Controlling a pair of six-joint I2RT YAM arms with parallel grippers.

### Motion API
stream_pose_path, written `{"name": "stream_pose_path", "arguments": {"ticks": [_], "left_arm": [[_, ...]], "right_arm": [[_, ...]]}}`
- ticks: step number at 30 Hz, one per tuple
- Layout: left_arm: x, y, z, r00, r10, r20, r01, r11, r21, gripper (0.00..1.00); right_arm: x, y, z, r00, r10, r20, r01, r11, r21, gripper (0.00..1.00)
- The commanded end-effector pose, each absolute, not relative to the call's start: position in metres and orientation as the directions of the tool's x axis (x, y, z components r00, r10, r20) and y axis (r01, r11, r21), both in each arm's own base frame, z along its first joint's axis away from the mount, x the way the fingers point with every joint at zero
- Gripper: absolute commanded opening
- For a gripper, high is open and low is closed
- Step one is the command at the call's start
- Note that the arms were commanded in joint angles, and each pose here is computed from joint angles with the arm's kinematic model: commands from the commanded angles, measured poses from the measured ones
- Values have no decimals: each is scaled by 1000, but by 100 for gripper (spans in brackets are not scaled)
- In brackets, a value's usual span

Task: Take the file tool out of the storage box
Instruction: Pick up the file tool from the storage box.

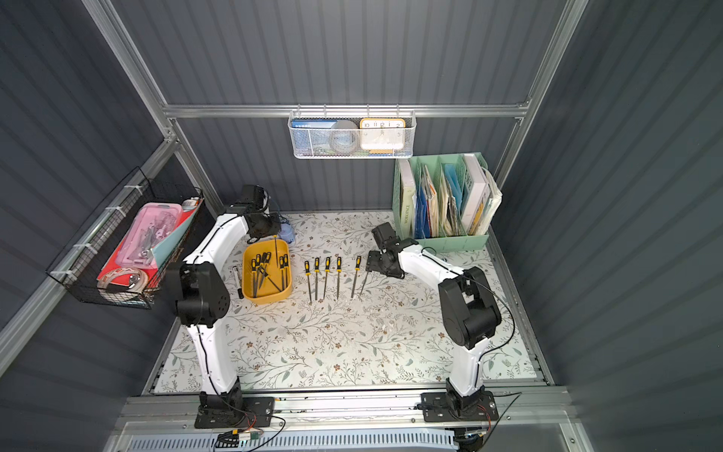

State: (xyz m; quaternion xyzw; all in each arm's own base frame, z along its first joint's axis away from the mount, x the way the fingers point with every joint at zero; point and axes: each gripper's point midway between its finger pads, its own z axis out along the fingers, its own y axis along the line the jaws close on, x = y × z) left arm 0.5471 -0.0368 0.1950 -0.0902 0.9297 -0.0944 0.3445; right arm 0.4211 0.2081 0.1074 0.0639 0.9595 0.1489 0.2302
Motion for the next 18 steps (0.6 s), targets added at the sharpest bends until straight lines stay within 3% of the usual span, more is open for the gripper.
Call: {"name": "stream_pose_path", "arguments": {"ticks": [1,8,11,18], "left_arm": [[555,-78,261,-614,-265,-744,106,906,-411,0],[543,-150,303,-528,-318,-788,374,746,-551,0],[541,-180,313,-516,-291,-805,425,729,-537,0],[535,-202,320,-528,-307,-791,460,679,-571,0]], "right_arm": [[431,250,185,-852,153,-501,-165,829,534,78],[430,312,244,-881,123,-456,-275,652,707,67],[435,334,264,-861,112,-496,-315,648,693,63],[447,356,257,-869,92,-486,-305,675,672,58]]}}
